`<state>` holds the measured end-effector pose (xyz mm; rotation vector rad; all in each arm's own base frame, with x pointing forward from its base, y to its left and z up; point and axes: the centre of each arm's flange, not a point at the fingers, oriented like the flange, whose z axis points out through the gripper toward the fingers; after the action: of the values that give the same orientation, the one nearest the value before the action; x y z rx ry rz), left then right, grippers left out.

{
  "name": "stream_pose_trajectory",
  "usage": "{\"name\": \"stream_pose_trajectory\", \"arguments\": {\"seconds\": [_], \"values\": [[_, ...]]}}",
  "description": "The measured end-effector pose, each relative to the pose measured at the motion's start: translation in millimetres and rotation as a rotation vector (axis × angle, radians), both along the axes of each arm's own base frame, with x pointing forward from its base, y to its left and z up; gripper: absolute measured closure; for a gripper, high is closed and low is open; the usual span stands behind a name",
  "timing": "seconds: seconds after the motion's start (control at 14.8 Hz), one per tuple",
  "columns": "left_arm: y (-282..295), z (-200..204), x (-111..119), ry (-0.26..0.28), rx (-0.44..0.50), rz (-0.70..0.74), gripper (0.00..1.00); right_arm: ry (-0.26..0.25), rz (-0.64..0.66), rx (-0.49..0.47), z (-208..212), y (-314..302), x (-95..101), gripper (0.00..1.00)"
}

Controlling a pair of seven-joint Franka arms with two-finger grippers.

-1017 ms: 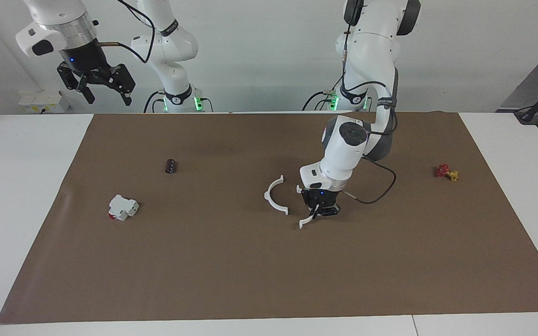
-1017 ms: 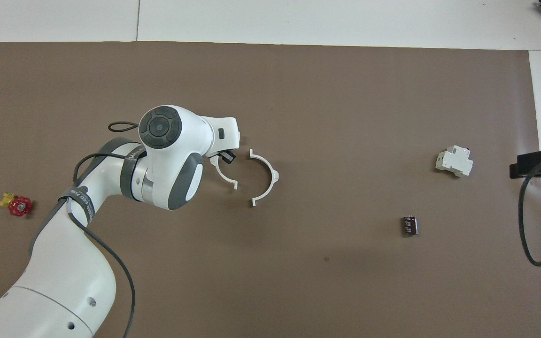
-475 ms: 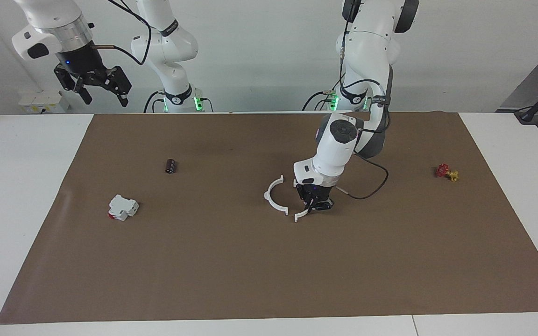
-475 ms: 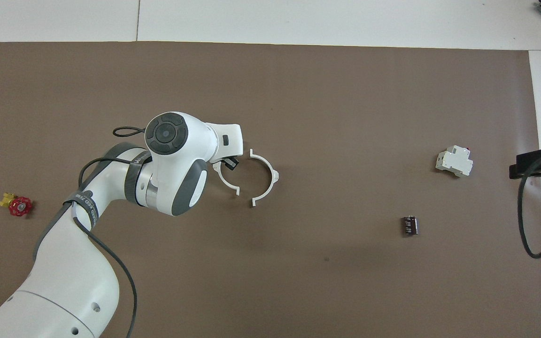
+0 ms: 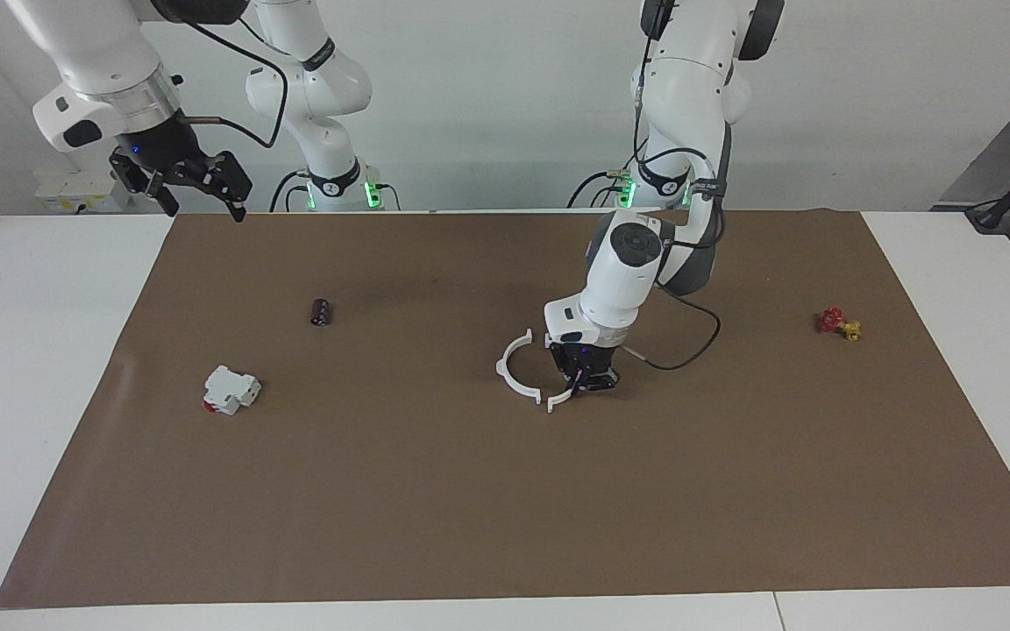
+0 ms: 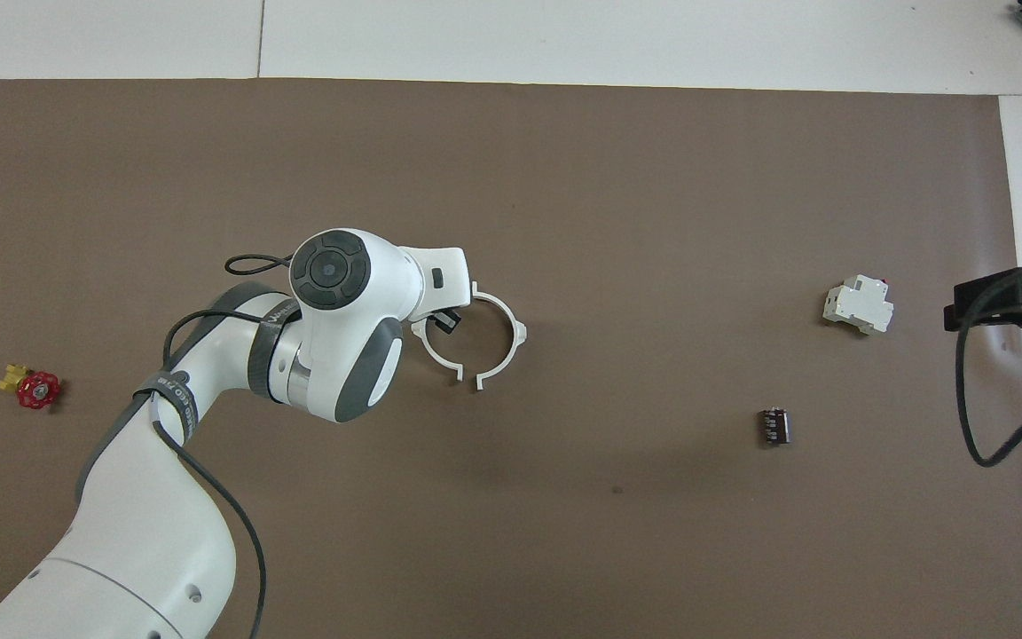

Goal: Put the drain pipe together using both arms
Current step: 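Press the held half against the placed half to close the ring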

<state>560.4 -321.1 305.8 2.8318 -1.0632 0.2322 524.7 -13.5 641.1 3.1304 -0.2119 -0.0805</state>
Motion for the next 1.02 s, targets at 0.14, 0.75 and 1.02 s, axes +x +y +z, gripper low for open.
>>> {"name": "stream_pose_trajectory", "arguments": {"seconds": [0.14, 0.75, 1.02], "values": [[-0.8, 0.5, -2.9, 0.001, 0.0, 0.003, 0.93, 0.0, 0.0, 0.0, 0.0, 0.1, 0.0, 0.0], [-6.6, -0.2, -8.5, 0.004, -0.002, 0.01, 0.93, 0.0, 0.0, 0.0, 0.0, -0.2, 0.0, 0.0], [-8.5, -0.3, -9.7, 0.004, -0.002, 0.01, 0.93, 0.0, -0.001, 0.0, 0.0, -0.3, 0.0, 0.0]]}}
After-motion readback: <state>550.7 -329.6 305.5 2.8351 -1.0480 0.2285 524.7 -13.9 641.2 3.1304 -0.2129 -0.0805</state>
